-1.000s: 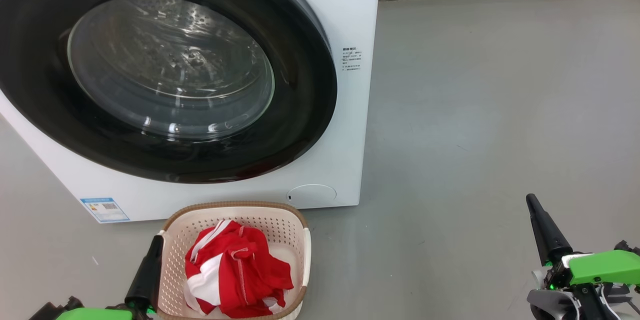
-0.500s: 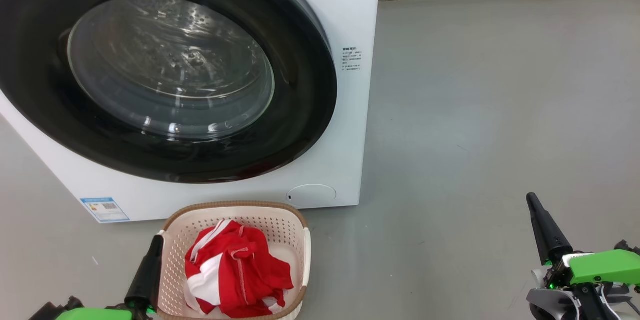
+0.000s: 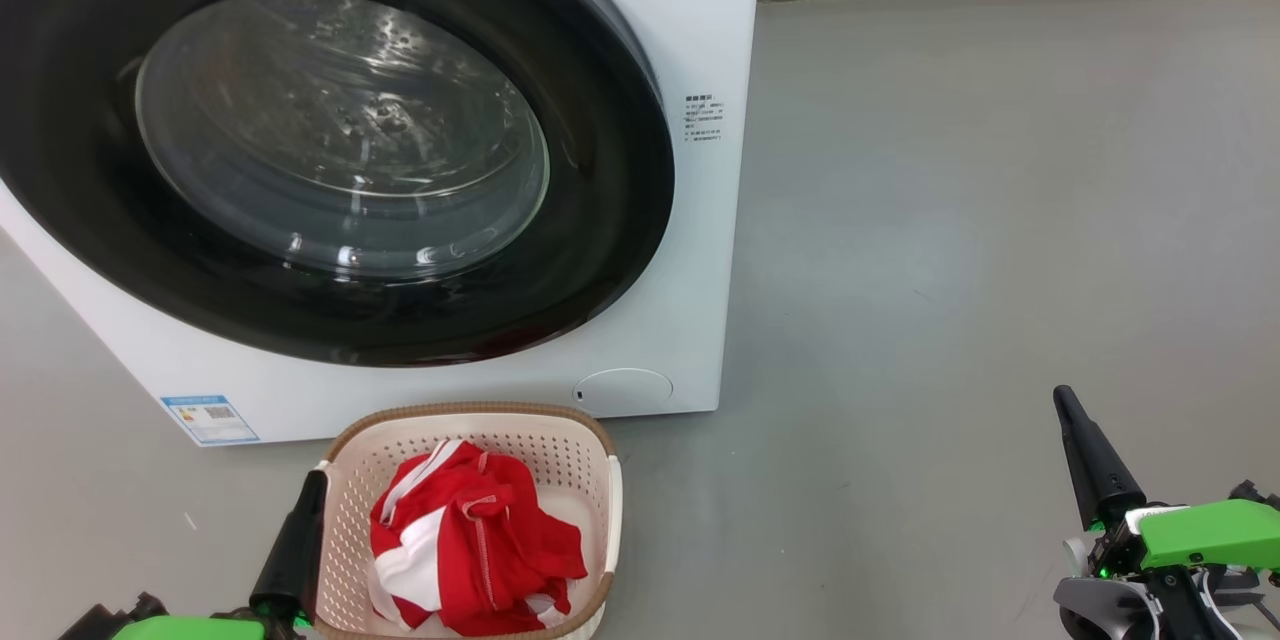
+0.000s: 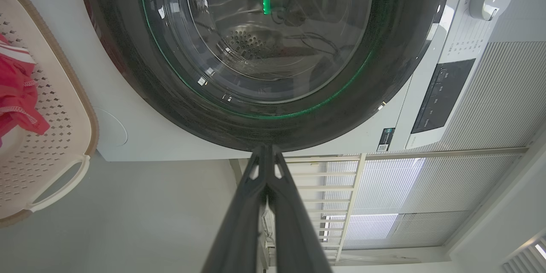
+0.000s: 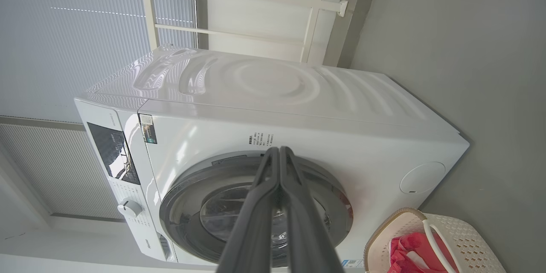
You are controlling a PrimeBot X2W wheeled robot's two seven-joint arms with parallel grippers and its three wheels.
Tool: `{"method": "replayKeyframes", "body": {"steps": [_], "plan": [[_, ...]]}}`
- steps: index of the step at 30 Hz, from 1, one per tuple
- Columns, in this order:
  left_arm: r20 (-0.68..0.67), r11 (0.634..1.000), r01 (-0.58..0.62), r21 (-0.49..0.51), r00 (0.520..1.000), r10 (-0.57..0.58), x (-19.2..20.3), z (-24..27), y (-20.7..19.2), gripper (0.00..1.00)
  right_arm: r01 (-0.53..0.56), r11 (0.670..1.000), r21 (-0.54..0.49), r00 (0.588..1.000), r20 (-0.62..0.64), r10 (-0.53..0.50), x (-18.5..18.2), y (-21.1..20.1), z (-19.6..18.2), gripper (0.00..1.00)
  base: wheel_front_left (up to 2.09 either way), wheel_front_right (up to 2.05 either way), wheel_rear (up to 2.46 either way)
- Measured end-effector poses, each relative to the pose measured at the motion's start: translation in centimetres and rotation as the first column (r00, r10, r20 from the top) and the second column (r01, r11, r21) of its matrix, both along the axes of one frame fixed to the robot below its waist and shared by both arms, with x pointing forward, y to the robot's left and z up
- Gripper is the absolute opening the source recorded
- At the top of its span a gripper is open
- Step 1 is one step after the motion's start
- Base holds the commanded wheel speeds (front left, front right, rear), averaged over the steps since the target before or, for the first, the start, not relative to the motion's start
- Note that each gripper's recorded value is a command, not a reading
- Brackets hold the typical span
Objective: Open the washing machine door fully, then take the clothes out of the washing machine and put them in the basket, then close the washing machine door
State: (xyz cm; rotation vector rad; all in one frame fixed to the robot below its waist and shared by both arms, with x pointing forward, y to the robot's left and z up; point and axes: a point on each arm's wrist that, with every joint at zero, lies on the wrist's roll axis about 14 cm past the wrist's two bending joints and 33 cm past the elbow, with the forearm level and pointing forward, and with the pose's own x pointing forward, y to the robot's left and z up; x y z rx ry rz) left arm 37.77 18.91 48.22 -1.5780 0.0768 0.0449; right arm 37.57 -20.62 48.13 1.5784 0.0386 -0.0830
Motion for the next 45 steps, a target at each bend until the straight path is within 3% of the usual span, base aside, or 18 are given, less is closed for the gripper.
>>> {"method": "replayKeyframes", "body": {"steps": [45], "plan": [[0.0,1.0,0.0,0.0,1.0,0.0,0.0,0.0,-0.01,0.0,0.0,1.0,0.0,1.0,0.0,0.0,0.0,0.0,0.0,0.0,0.0,0.0,0.0]]}}
